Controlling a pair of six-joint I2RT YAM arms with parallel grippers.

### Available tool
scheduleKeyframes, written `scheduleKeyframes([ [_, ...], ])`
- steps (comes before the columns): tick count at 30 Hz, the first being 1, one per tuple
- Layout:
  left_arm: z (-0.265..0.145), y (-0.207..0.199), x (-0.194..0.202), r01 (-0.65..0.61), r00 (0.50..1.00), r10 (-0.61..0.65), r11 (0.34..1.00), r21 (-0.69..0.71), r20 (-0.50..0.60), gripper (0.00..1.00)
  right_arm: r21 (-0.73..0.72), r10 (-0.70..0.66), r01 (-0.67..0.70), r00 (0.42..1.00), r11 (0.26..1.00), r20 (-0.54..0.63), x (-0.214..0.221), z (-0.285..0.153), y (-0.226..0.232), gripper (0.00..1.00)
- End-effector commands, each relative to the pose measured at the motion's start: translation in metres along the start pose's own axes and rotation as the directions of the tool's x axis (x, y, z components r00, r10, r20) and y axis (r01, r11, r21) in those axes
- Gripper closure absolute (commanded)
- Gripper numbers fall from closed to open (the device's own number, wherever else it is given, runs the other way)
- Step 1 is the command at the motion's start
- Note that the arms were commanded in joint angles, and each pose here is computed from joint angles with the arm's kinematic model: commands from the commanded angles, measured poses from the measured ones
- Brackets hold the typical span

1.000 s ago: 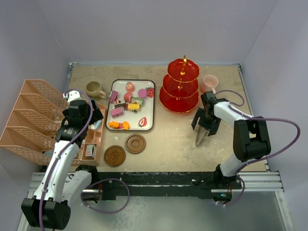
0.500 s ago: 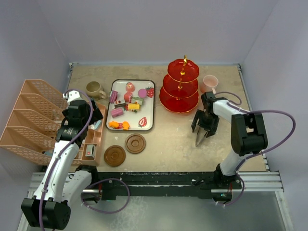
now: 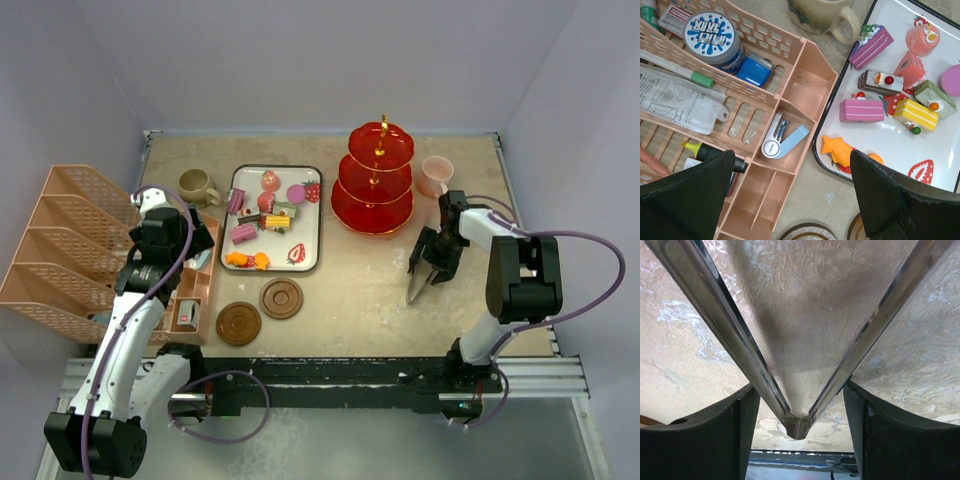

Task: Serve the afternoon tea
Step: Move the clamp to the center of the board, then pick up the clamp from the center of the board.

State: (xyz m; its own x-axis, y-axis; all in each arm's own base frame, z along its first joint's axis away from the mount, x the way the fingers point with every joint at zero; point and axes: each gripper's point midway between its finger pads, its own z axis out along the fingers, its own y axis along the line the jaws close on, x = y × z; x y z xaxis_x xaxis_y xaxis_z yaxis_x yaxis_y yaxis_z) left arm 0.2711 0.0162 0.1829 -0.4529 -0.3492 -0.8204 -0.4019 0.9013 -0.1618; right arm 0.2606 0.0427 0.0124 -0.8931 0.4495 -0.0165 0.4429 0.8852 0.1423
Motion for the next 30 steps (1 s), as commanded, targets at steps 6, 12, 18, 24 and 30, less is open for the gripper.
scheduleKeyframes([
  [6,-0.007,-0.008,-0.019,0.026,0.998,-0.027,0.999,0.027,0.051,0.06,0.165,-0.059,0.045,0.995,0.985,0.078,-0.019,0.033,-0.025,0.29],
  [12,-0.007,-0.008,-0.02,0.026,0.998,-0.028,0.999,0.027,0.051,0.06,0.226,-0.066,0.041,0.992,0.973,0.104,-0.021,0.03,-0.029,0.28],
  [18,-0.008,-0.008,-0.02,0.027,0.998,-0.028,0.999,0.028,0.054,0.06,0.283,-0.085,0.047,0.989,0.958,0.124,-0.027,0.027,-0.021,0.27],
  [24,-0.007,-0.008,-0.019,0.025,0.998,-0.026,0.999,0.024,0.052,0.06,0.242,-0.069,0.045,0.993,0.969,0.092,-0.018,0.04,-0.014,0.29],
  [30,-0.007,-0.008,-0.019,0.026,0.998,-0.027,0.999,0.027,0.05,0.06,0.261,-0.067,0.048,0.995,0.964,0.067,-0.011,0.045,-0.021,0.32],
])
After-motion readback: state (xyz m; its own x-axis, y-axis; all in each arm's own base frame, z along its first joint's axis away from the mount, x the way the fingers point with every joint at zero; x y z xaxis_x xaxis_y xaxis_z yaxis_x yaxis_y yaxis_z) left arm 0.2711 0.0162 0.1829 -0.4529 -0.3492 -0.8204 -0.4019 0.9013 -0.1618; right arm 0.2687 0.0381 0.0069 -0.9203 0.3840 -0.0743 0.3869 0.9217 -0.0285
